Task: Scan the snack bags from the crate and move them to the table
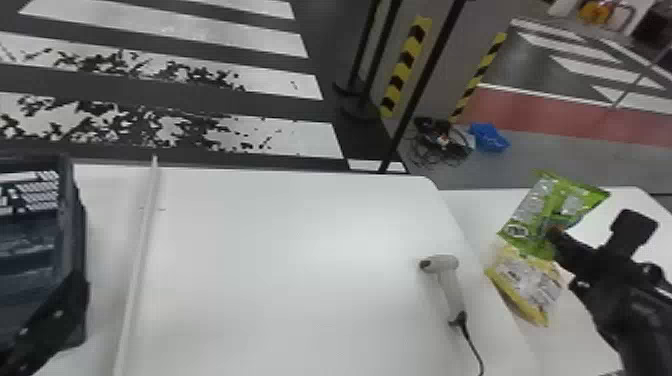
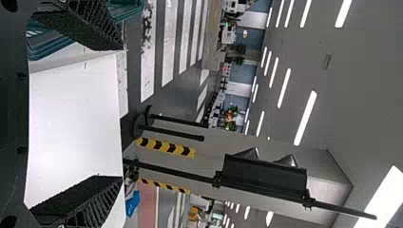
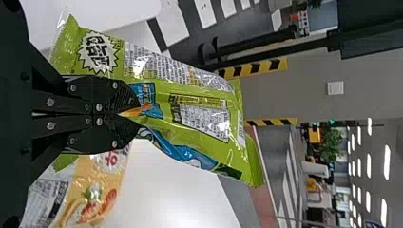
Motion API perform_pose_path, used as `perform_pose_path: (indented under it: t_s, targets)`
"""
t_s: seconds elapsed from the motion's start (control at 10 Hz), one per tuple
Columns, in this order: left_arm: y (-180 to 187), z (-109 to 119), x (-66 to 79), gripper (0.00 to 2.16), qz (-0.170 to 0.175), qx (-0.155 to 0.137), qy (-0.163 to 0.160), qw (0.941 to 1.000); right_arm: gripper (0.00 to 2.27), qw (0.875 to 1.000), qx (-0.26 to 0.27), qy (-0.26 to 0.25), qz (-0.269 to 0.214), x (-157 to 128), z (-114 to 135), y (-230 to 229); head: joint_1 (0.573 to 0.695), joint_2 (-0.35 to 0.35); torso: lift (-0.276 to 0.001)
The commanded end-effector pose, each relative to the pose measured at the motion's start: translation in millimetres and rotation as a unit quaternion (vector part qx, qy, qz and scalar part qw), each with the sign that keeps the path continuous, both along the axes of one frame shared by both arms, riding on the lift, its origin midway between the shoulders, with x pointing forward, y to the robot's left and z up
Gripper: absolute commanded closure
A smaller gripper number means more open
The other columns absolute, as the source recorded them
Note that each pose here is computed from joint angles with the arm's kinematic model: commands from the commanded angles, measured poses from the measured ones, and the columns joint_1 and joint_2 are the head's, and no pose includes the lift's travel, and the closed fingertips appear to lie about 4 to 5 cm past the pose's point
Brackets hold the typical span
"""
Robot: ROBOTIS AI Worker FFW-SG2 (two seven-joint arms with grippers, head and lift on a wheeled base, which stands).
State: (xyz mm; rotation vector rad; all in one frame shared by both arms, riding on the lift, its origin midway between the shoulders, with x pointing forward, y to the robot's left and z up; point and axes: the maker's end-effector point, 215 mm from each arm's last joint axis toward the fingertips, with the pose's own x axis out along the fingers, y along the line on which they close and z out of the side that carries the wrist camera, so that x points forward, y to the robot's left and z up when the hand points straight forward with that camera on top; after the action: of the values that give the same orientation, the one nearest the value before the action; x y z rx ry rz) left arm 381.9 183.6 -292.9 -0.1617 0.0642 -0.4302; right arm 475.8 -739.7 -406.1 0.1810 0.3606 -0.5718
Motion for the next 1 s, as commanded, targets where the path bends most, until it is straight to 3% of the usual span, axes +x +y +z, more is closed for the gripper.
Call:
perform_pose_path:
  t_s: [0.0, 0.1, 0.2, 0.3, 0.4, 0.9]
  targets:
    - [-1.1, 0.9, 0.6, 0.01, -0.002, -0.001, -0.001, 1.0000, 2.24, 0.999, -0.048, 0.000, -0.018, -0.5, 6.1, -16.1, 0.695, -0.350, -0.095]
    - [-3.1, 0.8, 0.1, 0.01, -0.004, -0.003, 0.000, 1.0000, 2.24, 0.997, -0.073, 0.024, -0.025, -2.1, -1.6, -16.6, 0.695, -0.350, -0.095]
    - [-3.8, 2.8, 0.0, 0.01, -0.005, -0.005, -0.002, 1.0000, 1.87, 0.995, -0.089, 0.036, -0.026, -2.0, -6.4, -14.6, 0.695, -0.350, -0.095]
    - [-4.3, 1.8, -1.5, 0.01, -0.006, -0.004, -0.001, 1.0000, 0.74, 0.995, -0.089, 0.042, -0.026, -4.7, -12.0, -13.0, 0.695, -0.350, -0.095]
    - [-4.8, 0.4, -3.4, 0.01, -0.007, -0.004, 0.001, 1.0000, 0.00, 0.995, -0.086, 0.048, -0.024, -7.1, -19.9, -9.8, 0.695, -0.350, -0.095]
    - [-12.5, 9.5, -4.3, 0.01, -0.012, -0.009, -0.007, 0.9999, 0.03, 0.997, -0.029, 0.069, -0.013, -26.2, -38.1, 8.6, 0.695, -0.350, -0.095]
